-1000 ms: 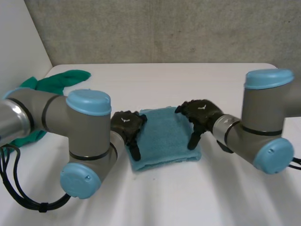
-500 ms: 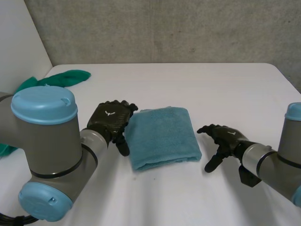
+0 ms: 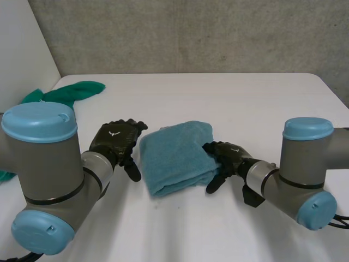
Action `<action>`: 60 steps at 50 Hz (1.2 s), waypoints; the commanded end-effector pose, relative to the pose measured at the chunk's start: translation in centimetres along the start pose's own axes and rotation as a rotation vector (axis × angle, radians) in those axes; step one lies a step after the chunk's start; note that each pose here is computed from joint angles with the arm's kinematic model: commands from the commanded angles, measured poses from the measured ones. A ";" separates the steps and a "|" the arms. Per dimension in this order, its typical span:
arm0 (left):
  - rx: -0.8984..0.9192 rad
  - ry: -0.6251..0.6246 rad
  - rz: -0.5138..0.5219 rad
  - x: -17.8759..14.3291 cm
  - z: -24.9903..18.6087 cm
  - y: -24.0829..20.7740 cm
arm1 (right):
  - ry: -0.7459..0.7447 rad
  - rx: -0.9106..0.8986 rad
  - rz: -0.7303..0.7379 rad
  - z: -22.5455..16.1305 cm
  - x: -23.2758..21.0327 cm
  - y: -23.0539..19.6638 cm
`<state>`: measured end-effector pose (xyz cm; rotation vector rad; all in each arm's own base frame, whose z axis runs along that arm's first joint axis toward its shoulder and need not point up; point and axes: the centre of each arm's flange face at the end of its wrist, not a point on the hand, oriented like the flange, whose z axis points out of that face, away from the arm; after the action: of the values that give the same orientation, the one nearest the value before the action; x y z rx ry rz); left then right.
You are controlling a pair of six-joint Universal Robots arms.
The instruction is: Fold the laundry.
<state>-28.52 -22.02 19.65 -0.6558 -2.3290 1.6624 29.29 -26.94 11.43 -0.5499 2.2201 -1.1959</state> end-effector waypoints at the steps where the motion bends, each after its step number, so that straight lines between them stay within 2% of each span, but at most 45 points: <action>1: -0.001 -0.002 0.001 0.0 0.0 0.3 | -0.009 0.002 0.007 1.1 -0.1 0.1; 21: -0.006 -0.010 -0.002 -0.4 0.2 0.6 | -0.015 0.062 0.026 2.3 -0.3 -1.6; 31: -0.011 -0.010 -0.001 -0.3 0.1 1.0 | -0.019 0.171 -0.036 3.8 -0.1 -5.1; 35: -0.015 -0.011 -0.001 -0.3 0.1 1.1 | 0.009 0.236 -0.093 4.7 1.5 -7.4; 43: -0.022 -0.015 -0.001 -0.4 0.1 1.4 | 0.139 0.334 -0.133 6.5 8.2 -11.6; 47: -0.028 -0.018 -0.002 -0.5 0.1 1.6 | 0.248 0.382 -0.112 7.0 13.6 -13.3; 48: -0.029 -0.021 -0.002 -0.6 0.2 1.6 | 0.305 0.403 -0.102 6.7 16.3 -14.0; 51: -0.032 -0.020 -0.002 -0.6 0.2 1.7 | 0.401 0.441 -0.089 6.1 20.4 -14.9; 60: -0.043 -0.026 -0.003 -0.7 0.2 2.2 | 0.661 0.481 -0.113 2.6 30.4 -15.1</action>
<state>-27.63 -21.92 17.88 -0.6449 -2.3799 1.6363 15.89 -52.19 15.60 -0.1888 2.1709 -2.0036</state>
